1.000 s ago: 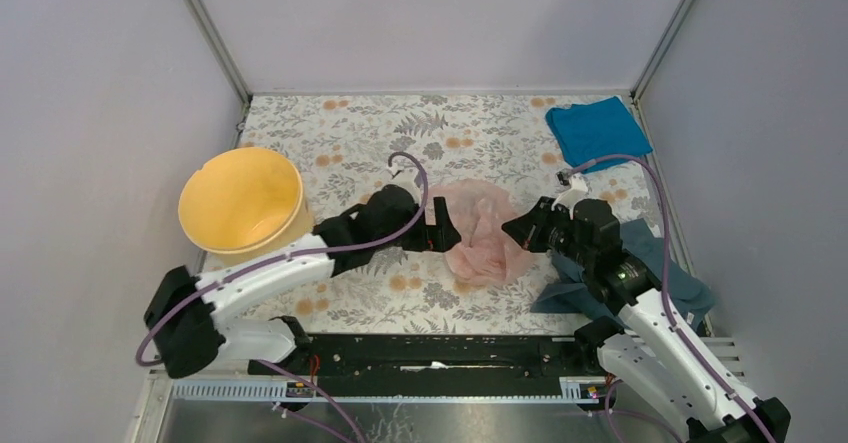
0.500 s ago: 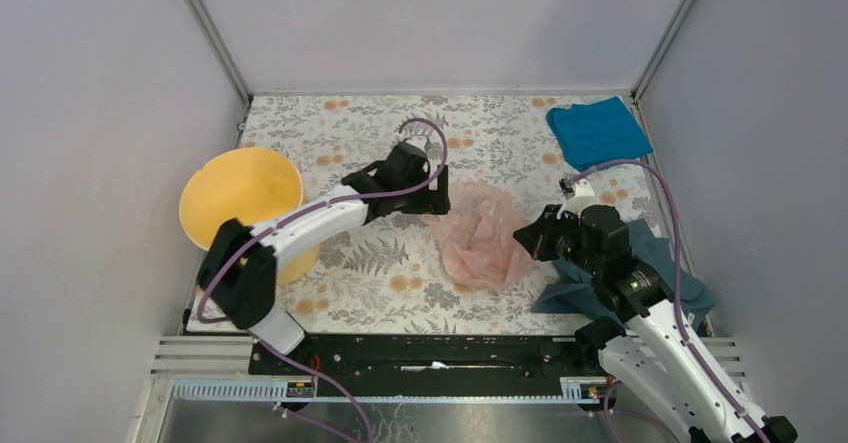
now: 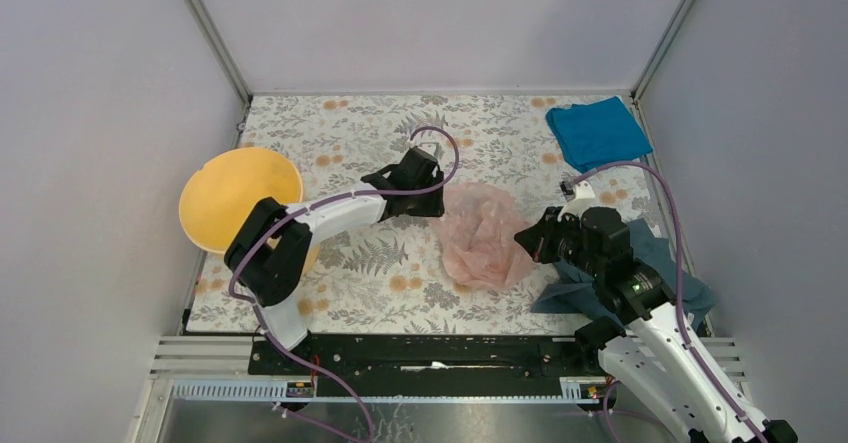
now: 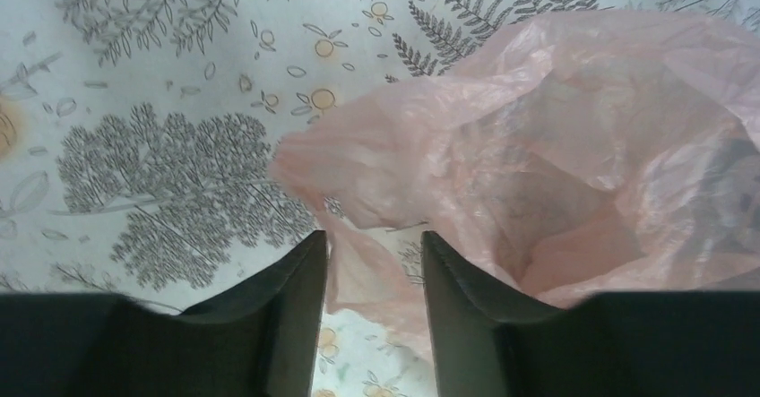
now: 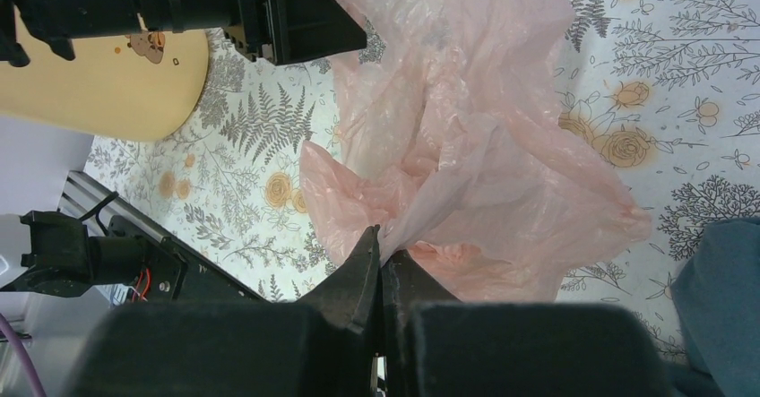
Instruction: Put the trash bags into the trash bin
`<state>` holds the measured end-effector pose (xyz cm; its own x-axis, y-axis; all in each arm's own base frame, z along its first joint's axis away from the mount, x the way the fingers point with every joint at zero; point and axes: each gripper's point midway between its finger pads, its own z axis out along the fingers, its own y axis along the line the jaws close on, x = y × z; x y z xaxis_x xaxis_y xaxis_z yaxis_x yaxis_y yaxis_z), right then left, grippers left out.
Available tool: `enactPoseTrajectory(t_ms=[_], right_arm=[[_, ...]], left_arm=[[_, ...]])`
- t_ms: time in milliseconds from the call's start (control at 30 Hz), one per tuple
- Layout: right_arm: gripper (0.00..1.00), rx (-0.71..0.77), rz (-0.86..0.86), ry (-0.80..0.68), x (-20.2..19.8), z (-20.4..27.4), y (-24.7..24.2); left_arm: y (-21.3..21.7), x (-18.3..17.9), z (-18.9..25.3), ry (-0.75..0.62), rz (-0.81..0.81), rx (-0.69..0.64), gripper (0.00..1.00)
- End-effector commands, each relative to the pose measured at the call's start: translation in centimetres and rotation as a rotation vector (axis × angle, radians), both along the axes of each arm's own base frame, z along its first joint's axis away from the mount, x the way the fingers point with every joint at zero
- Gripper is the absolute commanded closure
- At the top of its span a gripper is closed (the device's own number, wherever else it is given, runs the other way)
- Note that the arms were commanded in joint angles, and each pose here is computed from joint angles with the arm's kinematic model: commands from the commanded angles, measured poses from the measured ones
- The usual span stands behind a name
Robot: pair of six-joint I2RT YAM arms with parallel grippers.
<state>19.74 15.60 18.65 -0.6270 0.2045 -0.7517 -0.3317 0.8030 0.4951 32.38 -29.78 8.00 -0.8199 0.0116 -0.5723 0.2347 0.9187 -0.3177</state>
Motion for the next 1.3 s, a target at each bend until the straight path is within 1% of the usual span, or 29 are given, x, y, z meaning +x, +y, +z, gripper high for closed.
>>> enactPoseTrajectory(t_ms=[0, 67, 167, 200, 267, 367, 467, 567, 667, 833, 967, 1000, 1033, 1100, 1133, 1167, 1200, 1233, 1267], right_arm=[[1.00, -0.004, -0.010, -0.048, 0.4, 1.4, -0.2], [1.00, -0.013, -0.022, -0.051, 0.4, 1.5, -0.5], [1.00, -0.019, -0.048, -0.060, 0.4, 1.8, -1.0], [1.00, -0.018, -0.056, -0.065, 0.4, 2.0, -1.1], [1.00, -0.017, -0.076, -0.072, 0.5, 2.3, -1.5], [1.00, -0.016, -0.115, -0.087, 0.7, 3.0, -2.0], [1.00, -0.012, -0.153, -0.106, 0.9, 3.7, -2.6], [1.00, -0.011, -0.167, -0.106, 1.1, 4.0, -2.8], [1.00, -0.017, -0.170, -0.070, 1.2, 3.3, -2.6], [1.00, -0.012, -0.178, 0.009, 2.3, 0.9, -1.6], [1.00, -0.034, -0.241, 0.046, 5.6, 0.8, -1.0], [1.00, -0.050, -0.264, 0.057, 6.9, 0.9, -0.9], [1.00, -0.059, -0.284, 0.065, 8.5, 1.6, -0.7], [1.00, -0.072, -0.305, 0.073, 12.1, 4.2, -0.5], [1.00, -0.064, -0.300, 0.048, 13.9, 7.0, -0.4], [1.00, -0.080, -0.283, 0.022, 15.3, 10.0, -0.2], [1.00, -0.095, -0.261, -0.048, 16.0, 14.5, -0.2], [1.00, -0.085, -0.230, -0.137, 15.9, 19.1, 0.1], [1.00, -0.048, -0.191, -0.243, 14.9, 23.6, 0.5]], left_arm=[[-0.6, 2.7, 1.5, -0.078, 0.029, -0.038, 0.64], [0.2, 2.9, 2.1, -0.103, 0.046, -0.012, 0.79], [1.4, 2.3, 4.5, -0.156, 0.058, -0.020, 0.99], [2.0, 1.8, 5.4, -0.173, 0.066, -0.029, 1.00], [3.3, 0.6, 8.1, -0.222, 0.082, -0.065, 1.00], [5.6, -1.8, 10.7, -0.270, 0.104, -0.101, 1.00], [7.2, -4.4, 13.1, -0.301, 0.093, -0.153, 1.00], [8.2, -6.5, 14.3, -0.300, 0.083, -0.199, 1.00], [9.0, -8.0, 14.4, -0.272, 0.089, -0.207, 1.00], [9.6, -8.1, 14.0, -0.265, 0.113, -0.192, 1.00], [9.0, -5.7, 15.1, -0.266, 0.156, -0.138, 1.00], [8.5, -4.6, 16.8, -0.284, 0.168, -0.136, 1.00], [8.0, -3.4, 17.7, -0.291, 0.173, -0.114, 1.00], [7.4, -0.3, 21.6, -0.339, 0.207, -0.086, 1.00], [7.3, 1.0, 24.1, -0.363, 0.218, -0.080, 1.00], [7.1, 1.9, 28.0, -0.416, 0.212, -0.106, 1.00], [6.7, 1.8, 31.9, -0.479, 0.177, -0.149, 1.00], [6.5, 0.8, 36.4, -0.564, 0.131, -0.225, 1.00], [6.6, -0.4, 40.1, -0.650, 0.097, -0.309, 1.00]])
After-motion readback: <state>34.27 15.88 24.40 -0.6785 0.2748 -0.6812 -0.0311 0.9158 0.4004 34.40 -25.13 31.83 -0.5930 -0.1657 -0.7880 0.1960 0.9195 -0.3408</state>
